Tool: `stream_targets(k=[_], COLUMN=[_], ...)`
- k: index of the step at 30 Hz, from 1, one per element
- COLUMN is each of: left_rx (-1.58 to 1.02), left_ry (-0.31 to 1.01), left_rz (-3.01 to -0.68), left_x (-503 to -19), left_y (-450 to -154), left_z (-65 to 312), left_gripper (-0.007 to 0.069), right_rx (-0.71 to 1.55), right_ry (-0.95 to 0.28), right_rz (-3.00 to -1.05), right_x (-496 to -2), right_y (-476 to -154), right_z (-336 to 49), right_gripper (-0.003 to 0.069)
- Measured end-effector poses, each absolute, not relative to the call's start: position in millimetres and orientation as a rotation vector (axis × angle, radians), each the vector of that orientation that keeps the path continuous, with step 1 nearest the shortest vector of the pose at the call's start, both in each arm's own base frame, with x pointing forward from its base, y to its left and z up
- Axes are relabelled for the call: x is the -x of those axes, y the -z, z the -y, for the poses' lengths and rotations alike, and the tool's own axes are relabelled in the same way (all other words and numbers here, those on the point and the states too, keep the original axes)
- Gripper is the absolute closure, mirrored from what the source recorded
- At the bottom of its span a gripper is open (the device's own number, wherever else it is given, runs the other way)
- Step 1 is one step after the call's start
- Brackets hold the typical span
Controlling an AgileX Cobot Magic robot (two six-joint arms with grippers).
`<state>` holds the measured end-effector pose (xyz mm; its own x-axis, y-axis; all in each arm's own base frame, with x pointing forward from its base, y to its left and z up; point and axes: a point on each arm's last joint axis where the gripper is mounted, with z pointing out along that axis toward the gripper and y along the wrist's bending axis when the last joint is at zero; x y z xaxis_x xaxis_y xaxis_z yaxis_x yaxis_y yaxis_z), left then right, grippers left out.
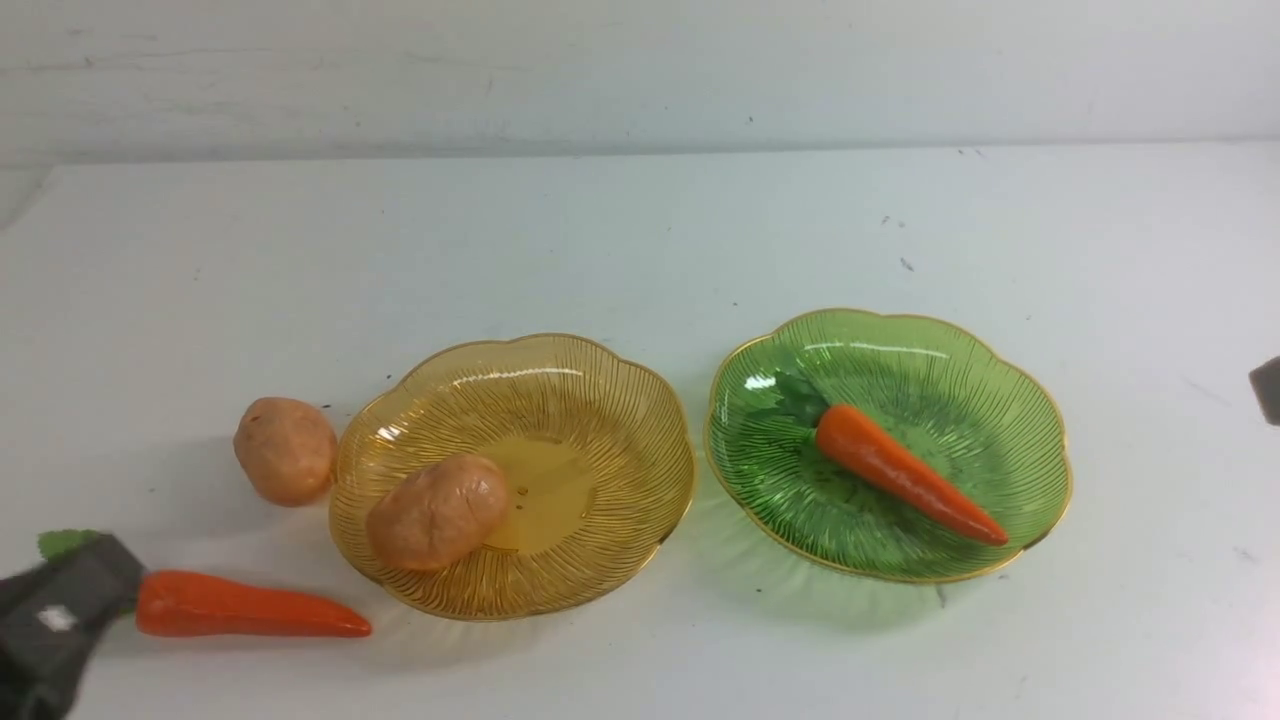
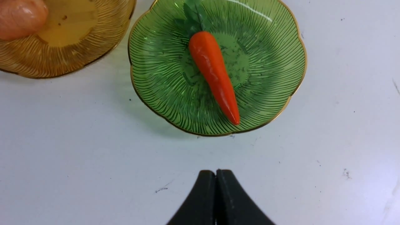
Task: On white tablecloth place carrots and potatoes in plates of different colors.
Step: 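Put the potatoes from the left side into the left plate with the left gripper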
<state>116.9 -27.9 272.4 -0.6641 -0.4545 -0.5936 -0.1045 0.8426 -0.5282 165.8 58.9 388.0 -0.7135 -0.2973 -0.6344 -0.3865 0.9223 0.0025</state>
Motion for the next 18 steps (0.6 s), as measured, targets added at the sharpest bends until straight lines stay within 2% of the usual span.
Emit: stream_targets(k=[3, 6, 12, 18], left_rx=[0.285, 0.254, 0.249, 0.227], left_ry=[0.365, 0.203, 0.148, 0.13], left_rz=[-2.585, -2.696, -2.735, -2.717], left_x=[-168, -220, -268, -305], left_y=[-271, -271, -267, -260], left_z=[22, 15, 14, 14], left_gripper=[0.0629, 0.0625, 0.058, 0.047], right_rx=[0.485, 0.487, 0.488, 0.489], right_ry=[-0.171, -0.162, -0.161, -0.16], right_rz=[-2.417, -2.419, -2.423, -2.426], right_x=[-166, -166, -166, -166], right_y=[-388, -388, -387, -387], right_z=[-59, -58, -58, -58], right_gripper=[0.0674, 0.0674, 0.0674, 0.0674])
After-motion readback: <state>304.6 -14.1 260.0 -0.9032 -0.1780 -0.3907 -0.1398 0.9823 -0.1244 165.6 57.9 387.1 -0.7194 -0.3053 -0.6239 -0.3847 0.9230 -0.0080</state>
